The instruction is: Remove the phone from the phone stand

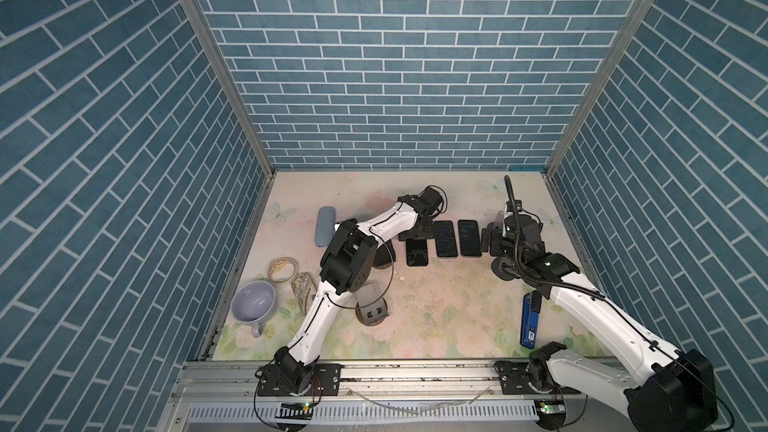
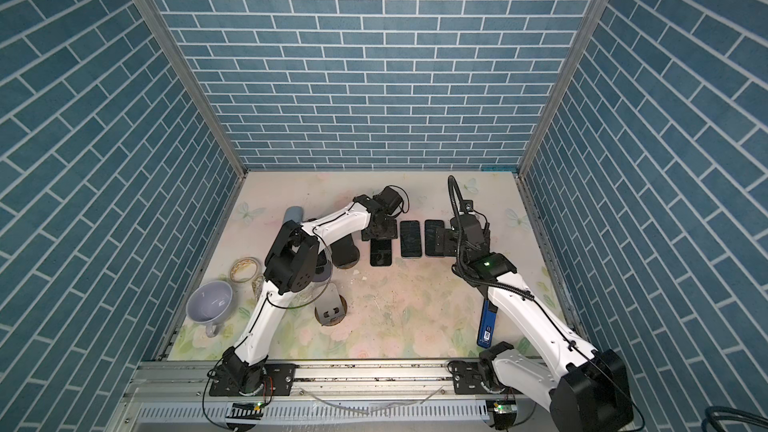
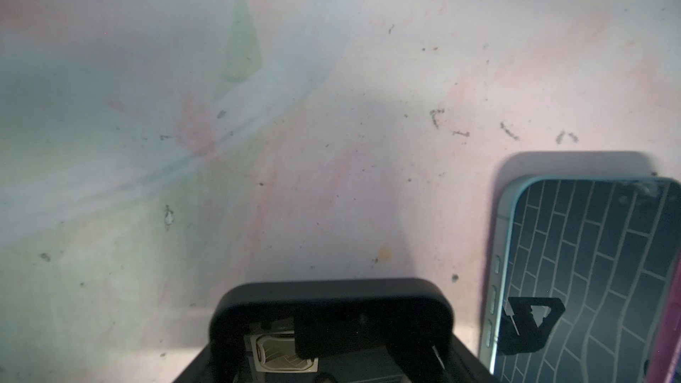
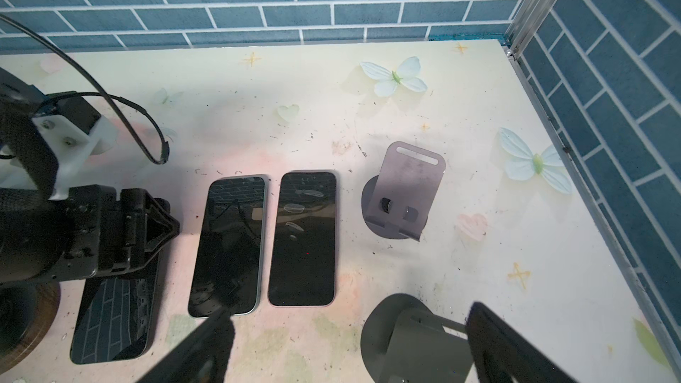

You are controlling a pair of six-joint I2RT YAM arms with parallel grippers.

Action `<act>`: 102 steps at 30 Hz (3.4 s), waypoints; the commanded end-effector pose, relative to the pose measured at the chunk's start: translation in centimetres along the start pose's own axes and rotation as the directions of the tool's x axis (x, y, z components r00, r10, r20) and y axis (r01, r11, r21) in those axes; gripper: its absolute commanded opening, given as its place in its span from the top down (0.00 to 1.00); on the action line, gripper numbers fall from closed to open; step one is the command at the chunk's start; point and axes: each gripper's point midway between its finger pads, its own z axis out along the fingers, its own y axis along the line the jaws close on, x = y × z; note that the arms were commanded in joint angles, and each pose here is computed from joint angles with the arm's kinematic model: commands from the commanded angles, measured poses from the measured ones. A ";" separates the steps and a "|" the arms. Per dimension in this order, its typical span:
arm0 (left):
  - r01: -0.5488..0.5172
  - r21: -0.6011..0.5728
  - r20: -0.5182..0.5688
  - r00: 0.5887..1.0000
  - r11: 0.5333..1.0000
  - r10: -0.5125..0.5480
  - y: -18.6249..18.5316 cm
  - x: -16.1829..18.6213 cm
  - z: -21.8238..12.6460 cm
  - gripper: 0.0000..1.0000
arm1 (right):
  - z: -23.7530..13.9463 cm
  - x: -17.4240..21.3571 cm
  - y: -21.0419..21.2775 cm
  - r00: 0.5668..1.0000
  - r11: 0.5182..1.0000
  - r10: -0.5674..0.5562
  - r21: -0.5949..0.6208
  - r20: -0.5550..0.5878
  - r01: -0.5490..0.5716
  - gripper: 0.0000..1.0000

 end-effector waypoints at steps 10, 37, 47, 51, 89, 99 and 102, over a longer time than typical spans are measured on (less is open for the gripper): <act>-0.002 -0.037 -0.067 0.998 0.999 -0.001 1.3 1.6 2.0 0.20 | 0.4 0.6 -0.1 1.000 1.000 -0.029 0.003 -0.003 0.029 0.01; -0.033 0.001 0.054 0.998 0.999 0.033 1.7 -0.3 -4.7 0.16 | 0.4 0.8 0.1 0.999 1.000 -0.029 -0.009 -0.020 0.029 0.01; -0.111 0.097 0.184 0.979 0.989 0.091 -0.1 -1.3 -9.5 0.16 | 0.4 1.0 0.4 0.999 1.000 -0.018 -0.022 -0.051 0.017 0.02; -0.171 0.108 0.275 0.952 0.979 0.136 -0.6 -1.7 -12.1 0.15 | 0.4 1.4 0.3 0.998 1.000 -0.015 -0.021 -0.069 0.014 0.02; 0.069 0.013 0.583 0.810 0.998 -0.063 20.0 5.4 -25.1 0.00 | -2.0 3.7 18.7 0.966 0.853 -0.201 -0.514 -0.163 0.091 0.01; 0.229 0.000 0.485 0.851 0.973 -0.200 24.5 7.9 -23.0 0.00 | -3.9 5.7 24.7 0.944 0.782 -0.299 -0.603 -0.141 0.158 0.01; 0.260 0.012 0.495 0.837 0.966 -0.231 25.4 8.3 -23.1 0.00 | -5.0 6.5 26.9 0.931 0.732 -0.343 -0.657 -0.126 0.181 0.01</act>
